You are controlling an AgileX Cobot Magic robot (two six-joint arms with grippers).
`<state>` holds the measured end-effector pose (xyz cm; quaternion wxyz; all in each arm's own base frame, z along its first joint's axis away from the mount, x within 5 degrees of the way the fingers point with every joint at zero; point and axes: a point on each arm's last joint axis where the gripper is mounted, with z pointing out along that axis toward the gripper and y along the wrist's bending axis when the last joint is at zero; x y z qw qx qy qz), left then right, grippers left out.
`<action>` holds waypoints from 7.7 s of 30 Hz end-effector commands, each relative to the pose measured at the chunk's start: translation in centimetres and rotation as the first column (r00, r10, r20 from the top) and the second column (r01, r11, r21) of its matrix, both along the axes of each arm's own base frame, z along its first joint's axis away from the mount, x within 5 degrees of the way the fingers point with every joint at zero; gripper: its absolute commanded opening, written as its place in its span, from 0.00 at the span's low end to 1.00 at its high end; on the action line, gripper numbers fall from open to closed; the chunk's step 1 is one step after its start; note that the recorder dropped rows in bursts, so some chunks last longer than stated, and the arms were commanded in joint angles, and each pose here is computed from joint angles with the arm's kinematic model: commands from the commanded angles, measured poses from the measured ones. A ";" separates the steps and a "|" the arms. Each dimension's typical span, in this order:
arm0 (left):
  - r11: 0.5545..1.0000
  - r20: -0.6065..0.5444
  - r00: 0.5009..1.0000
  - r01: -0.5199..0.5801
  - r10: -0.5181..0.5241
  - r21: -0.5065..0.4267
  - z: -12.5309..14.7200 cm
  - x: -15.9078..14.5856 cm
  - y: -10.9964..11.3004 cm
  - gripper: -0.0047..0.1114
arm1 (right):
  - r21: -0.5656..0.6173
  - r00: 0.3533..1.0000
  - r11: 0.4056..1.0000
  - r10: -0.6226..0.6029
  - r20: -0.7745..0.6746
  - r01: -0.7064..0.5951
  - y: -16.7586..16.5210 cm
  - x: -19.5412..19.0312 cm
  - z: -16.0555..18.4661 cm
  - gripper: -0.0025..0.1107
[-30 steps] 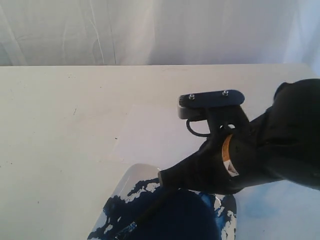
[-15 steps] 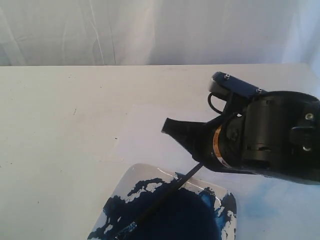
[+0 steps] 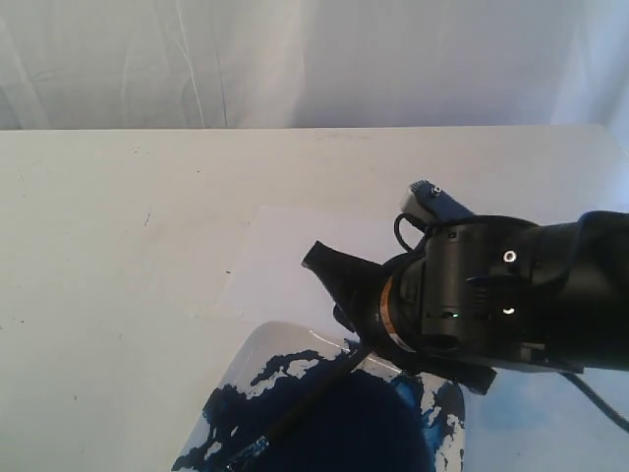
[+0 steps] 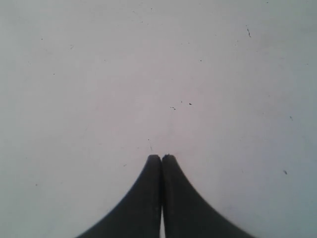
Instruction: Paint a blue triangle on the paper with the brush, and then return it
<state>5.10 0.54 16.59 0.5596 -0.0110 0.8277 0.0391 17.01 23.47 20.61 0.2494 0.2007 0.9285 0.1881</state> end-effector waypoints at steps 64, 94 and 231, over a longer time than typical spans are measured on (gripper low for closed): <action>1.000 -0.002 1.000 0.000 0.000 -0.007 -0.1 0.0 0.0 0.04 | 0.082 0.994 0.992 -0.091 -0.059 0.095 -2.6 5.2 -1.7 0.36; 1.000 -0.002 1.000 0.000 0.000 -0.007 -0.1 0.0 0.0 0.04 | 0.111 0.987 0.989 -0.084 -0.137 0.100 -2.5 5.3 -5.4 0.36; 1.000 -0.002 1.000 0.000 0.000 -0.007 -0.1 0.0 0.0 0.04 | -0.338 0.180 0.685 0.566 0.805 -0.645 -8.0 -2.7 5.9 0.02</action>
